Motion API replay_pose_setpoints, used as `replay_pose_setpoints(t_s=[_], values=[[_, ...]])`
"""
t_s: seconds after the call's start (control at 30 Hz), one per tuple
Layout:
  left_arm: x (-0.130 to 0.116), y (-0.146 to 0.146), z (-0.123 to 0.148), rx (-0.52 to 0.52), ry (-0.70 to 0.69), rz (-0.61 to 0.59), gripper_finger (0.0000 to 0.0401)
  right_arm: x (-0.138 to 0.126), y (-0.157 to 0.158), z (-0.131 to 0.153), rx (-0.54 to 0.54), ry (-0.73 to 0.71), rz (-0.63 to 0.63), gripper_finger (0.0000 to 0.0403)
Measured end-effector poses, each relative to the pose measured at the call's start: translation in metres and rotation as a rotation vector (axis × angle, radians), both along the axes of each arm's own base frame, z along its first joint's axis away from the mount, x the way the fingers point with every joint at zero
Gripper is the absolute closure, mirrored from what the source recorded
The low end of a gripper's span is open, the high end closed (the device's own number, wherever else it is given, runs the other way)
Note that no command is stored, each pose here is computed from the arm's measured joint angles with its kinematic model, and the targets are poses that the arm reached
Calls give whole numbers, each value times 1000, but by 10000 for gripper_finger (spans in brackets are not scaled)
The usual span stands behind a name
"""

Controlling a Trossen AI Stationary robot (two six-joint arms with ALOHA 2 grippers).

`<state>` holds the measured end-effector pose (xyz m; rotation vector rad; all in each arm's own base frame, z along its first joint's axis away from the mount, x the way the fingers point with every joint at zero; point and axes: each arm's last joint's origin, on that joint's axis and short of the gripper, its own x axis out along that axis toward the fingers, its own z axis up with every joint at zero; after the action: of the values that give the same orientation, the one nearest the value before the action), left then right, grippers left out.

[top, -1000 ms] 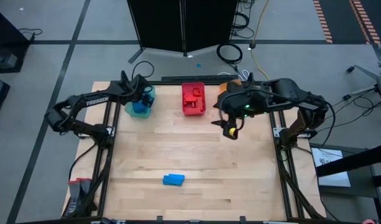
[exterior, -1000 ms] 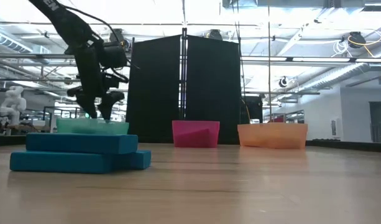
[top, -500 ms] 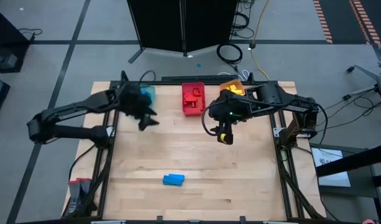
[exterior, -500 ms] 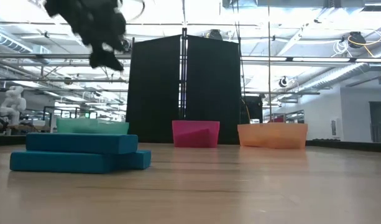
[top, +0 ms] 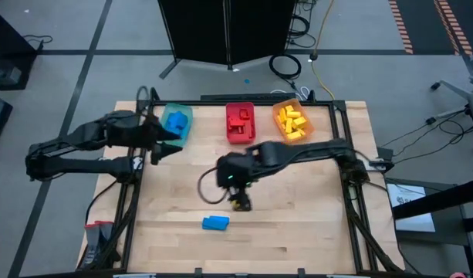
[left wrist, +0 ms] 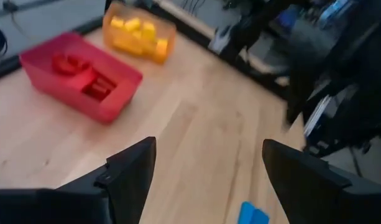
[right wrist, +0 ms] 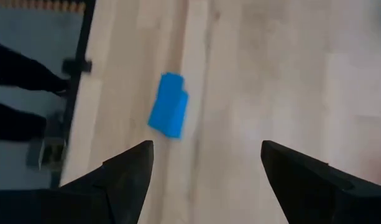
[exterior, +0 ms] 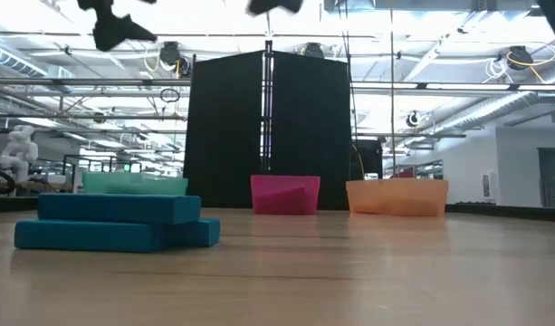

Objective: Sort blocks
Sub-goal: Put the blue block into the blue bin

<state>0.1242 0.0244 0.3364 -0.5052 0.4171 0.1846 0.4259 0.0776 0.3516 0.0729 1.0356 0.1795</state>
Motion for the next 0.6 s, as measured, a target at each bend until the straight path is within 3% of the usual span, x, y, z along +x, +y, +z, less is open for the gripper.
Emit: replay_pose_setpoints(t_s=[0.33,0.6], values=[[-33,-9,17,37,-139,-12,104,70,52,-85,183,-96,-131,108],[-51,-13,19,56,-180,-25,104,83,67,-140,167,-2,-266,108]])
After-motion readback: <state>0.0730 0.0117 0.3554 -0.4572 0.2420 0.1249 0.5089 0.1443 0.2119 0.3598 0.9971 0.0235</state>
